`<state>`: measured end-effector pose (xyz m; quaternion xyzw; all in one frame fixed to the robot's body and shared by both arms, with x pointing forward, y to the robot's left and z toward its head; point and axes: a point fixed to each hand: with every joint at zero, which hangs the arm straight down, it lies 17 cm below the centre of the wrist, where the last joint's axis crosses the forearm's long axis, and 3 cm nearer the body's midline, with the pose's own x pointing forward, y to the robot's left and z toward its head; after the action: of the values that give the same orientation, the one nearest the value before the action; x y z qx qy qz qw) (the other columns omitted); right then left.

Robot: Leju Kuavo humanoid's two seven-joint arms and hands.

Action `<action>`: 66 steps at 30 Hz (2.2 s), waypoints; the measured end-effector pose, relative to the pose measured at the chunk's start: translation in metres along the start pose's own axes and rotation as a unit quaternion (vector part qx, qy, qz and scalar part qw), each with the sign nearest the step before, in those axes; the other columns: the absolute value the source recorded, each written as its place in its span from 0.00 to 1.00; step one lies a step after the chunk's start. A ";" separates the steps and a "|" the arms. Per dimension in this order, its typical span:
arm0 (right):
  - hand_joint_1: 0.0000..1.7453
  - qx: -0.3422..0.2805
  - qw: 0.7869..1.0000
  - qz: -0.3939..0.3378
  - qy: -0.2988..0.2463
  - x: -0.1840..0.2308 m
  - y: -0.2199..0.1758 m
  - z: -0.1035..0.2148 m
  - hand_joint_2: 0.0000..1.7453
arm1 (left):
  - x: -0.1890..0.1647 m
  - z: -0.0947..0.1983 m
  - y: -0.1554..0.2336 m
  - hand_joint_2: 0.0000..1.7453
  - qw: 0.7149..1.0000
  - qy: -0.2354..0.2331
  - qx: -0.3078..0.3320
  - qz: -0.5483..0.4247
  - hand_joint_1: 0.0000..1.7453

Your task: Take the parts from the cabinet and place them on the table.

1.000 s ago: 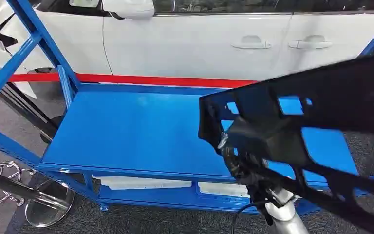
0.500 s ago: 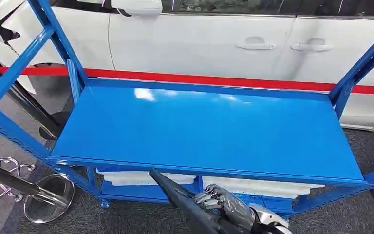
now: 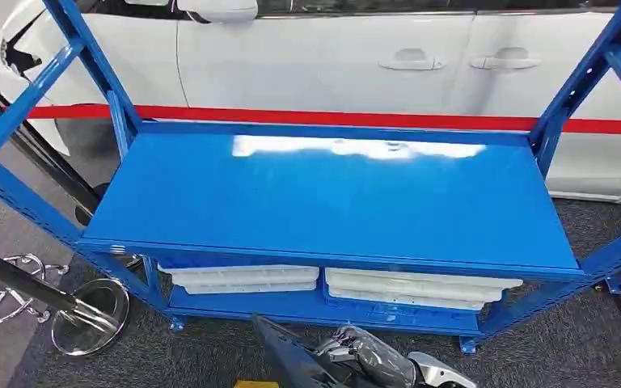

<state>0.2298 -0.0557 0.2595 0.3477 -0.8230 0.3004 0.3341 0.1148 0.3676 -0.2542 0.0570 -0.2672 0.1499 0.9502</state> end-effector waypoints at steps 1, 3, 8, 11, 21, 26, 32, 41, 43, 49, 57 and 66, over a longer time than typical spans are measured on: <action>1.00 0.000 1.000 0.000 0.000 0.000 0.000 0.000 1.00 | 0.000 0.000 0.000 1.00 1.000 0.000 0.000 0.000 0.00; 1.00 -0.001 1.000 0.002 -0.005 0.001 0.000 0.001 1.00 | 0.003 -0.001 0.000 1.00 1.000 -0.004 -0.001 -0.002 0.00; 1.00 0.001 1.000 0.025 -0.016 0.006 0.000 0.000 1.00 | 0.010 -0.002 0.004 1.00 1.000 -0.014 -0.002 -0.006 0.00; 1.00 0.009 0.999 0.032 -0.022 0.009 0.001 0.000 1.00 | 0.012 -0.002 0.003 1.00 1.000 -0.016 -0.006 -0.010 0.00; 1.00 0.009 0.998 0.048 -0.027 0.013 0.001 0.000 1.00 | 0.010 -0.003 0.003 1.00 1.000 -0.009 -0.002 -0.021 0.00; 1.00 0.012 0.998 0.045 -0.032 0.017 0.002 -0.001 1.00 | 0.002 -0.004 0.011 1.00 0.999 0.015 0.012 -0.031 0.00; 1.00 0.012 0.998 0.043 -0.035 0.018 0.002 -0.002 1.00 | -0.006 -0.004 0.017 1.00 0.999 0.035 0.022 -0.036 0.00; 1.00 0.021 0.998 0.026 -0.052 0.026 0.001 -0.004 1.00 | -0.035 0.000 0.028 1.00 0.991 0.121 0.053 -0.026 0.00; 1.00 0.023 0.998 0.026 -0.053 0.027 0.000 -0.005 1.00 | -0.036 0.001 0.025 1.00 0.991 0.123 0.052 -0.023 0.00; 1.00 0.022 0.998 0.024 -0.054 0.027 0.000 -0.005 1.00 | -0.040 0.002 0.019 1.00 0.990 0.127 0.049 -0.017 0.00; 1.00 0.024 0.998 0.027 -0.057 0.028 -0.002 -0.007 1.00 | -0.044 0.003 0.015 1.00 0.990 0.131 0.048 -0.010 0.00; 1.00 0.026 0.998 0.026 -0.057 0.028 -0.001 -0.007 1.00 | -0.043 0.003 0.018 1.00 0.990 0.130 0.050 -0.010 0.00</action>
<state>0.2178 -0.0621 0.2851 0.3517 -0.8411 0.3102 0.2695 0.0727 0.3729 -0.2738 0.0877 -0.1330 0.1596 0.9742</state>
